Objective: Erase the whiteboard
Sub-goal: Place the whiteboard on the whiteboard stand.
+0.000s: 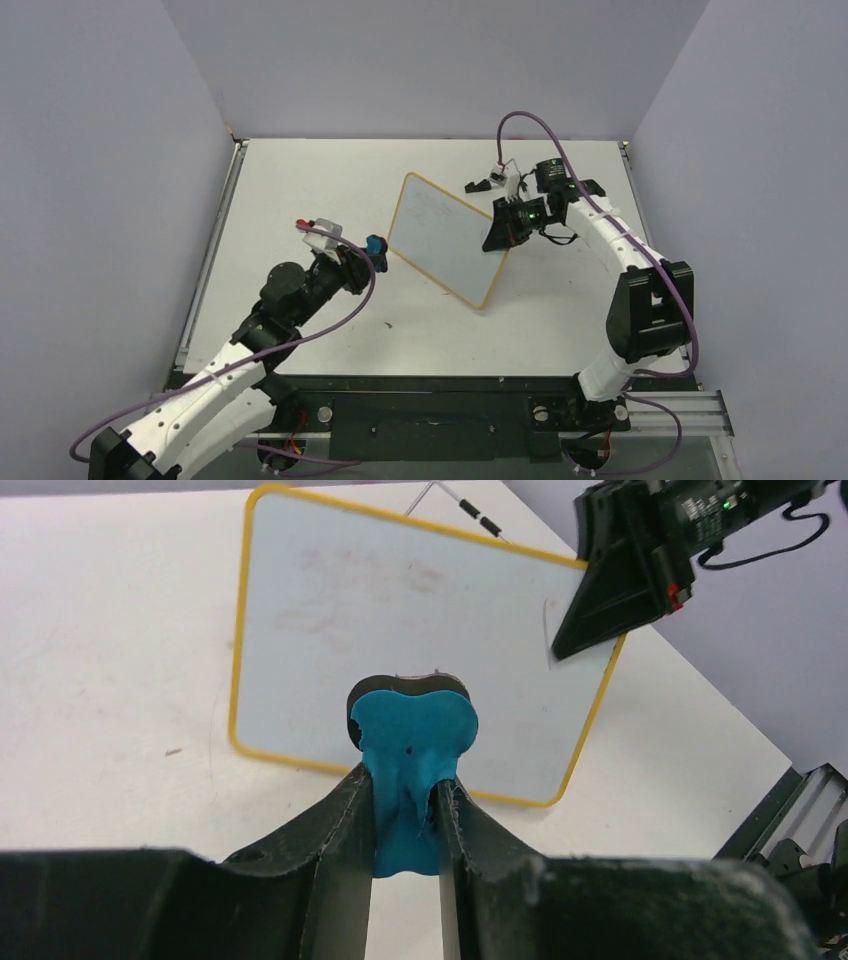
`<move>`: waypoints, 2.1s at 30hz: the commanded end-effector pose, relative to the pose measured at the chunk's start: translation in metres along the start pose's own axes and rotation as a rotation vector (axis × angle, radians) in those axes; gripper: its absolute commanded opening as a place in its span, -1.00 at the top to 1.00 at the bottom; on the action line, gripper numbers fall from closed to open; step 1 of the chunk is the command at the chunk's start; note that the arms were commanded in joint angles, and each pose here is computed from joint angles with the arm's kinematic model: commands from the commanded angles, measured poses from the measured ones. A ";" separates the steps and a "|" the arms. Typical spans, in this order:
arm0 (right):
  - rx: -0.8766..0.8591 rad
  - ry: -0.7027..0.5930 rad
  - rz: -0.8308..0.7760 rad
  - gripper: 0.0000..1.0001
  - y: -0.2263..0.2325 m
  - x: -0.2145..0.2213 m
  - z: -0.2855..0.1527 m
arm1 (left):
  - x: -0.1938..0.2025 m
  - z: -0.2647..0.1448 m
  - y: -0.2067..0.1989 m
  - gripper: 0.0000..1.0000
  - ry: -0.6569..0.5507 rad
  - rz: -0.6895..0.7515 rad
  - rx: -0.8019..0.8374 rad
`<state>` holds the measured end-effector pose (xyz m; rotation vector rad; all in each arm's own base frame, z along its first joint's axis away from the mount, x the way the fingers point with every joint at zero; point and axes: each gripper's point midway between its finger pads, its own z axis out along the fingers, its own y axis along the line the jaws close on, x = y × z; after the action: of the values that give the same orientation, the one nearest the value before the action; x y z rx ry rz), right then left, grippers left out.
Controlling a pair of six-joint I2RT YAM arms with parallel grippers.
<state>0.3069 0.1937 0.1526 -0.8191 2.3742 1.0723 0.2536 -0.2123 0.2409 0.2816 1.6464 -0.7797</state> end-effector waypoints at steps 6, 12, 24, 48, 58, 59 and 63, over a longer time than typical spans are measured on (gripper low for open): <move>0.039 -0.248 -0.062 1.00 0.013 -0.071 -0.065 | 0.022 -0.043 0.017 1.00 0.029 -0.085 -0.080; 0.072 -0.375 -0.009 1.00 0.010 -0.104 -0.086 | 0.020 -0.047 0.022 1.00 0.031 -0.078 -0.114; 0.317 -0.717 0.022 1.00 -0.016 -0.164 -0.161 | 0.017 -0.049 0.025 1.00 0.016 -0.076 -0.132; 0.540 -0.594 0.190 1.00 -0.107 -0.090 -0.123 | 0.018 -0.047 0.025 1.00 0.023 -0.076 -0.134; 0.567 -0.563 0.175 1.00 -0.121 -0.078 -0.097 | 0.019 -0.047 0.025 1.00 0.029 -0.074 -0.134; 0.563 -0.551 0.168 1.00 -0.119 -0.077 -0.092 | 0.019 -0.047 0.025 1.00 0.030 -0.073 -0.134; 0.554 -0.521 0.165 0.98 -0.120 -0.072 -0.085 | 0.020 -0.047 0.025 1.00 0.032 -0.077 -0.133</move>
<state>0.4169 0.0855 0.1715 -0.0650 2.2027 0.5588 0.2241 -0.1691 0.1976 0.1540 1.7850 -0.7112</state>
